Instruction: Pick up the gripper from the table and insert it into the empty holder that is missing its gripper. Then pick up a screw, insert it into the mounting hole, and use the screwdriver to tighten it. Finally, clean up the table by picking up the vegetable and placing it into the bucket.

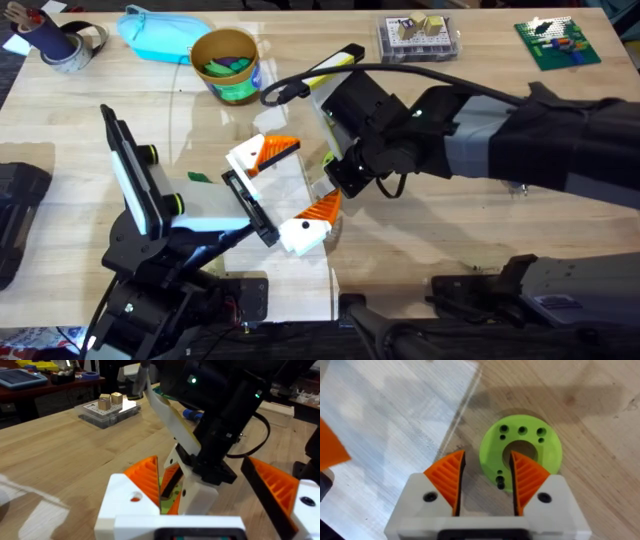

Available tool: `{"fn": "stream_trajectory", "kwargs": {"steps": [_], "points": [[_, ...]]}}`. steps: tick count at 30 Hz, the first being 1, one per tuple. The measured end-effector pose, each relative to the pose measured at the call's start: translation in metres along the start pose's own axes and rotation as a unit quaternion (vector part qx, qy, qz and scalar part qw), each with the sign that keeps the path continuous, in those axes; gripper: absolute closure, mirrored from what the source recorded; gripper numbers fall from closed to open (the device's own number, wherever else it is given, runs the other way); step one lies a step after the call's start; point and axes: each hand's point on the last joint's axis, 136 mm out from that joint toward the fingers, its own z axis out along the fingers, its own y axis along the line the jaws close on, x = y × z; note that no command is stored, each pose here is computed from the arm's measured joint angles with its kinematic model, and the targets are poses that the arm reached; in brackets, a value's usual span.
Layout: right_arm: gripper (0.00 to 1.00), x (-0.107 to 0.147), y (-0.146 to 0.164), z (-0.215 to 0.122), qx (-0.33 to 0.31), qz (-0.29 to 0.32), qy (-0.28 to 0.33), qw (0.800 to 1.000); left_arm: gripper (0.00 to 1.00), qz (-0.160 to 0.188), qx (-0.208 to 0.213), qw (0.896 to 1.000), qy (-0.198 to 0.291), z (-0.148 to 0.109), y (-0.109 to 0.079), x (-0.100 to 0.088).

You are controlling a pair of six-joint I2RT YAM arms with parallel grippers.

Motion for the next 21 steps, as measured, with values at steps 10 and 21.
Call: {"fn": "stream_trajectory", "kwargs": {"steps": [10,21], "points": [[0.483,-0.008,-0.022,-0.022,0.036,0.033,-0.02,0.999,0.008,0.0,0.0,1.0,-0.001,0.0,0.0,0.0],[0.483,-0.017,-0.037,-0.078,0.049,0.059,-0.072,0.995,0.008,-0.001,0.0,1.0,-0.001,0.0,0.0,0.0]]}}
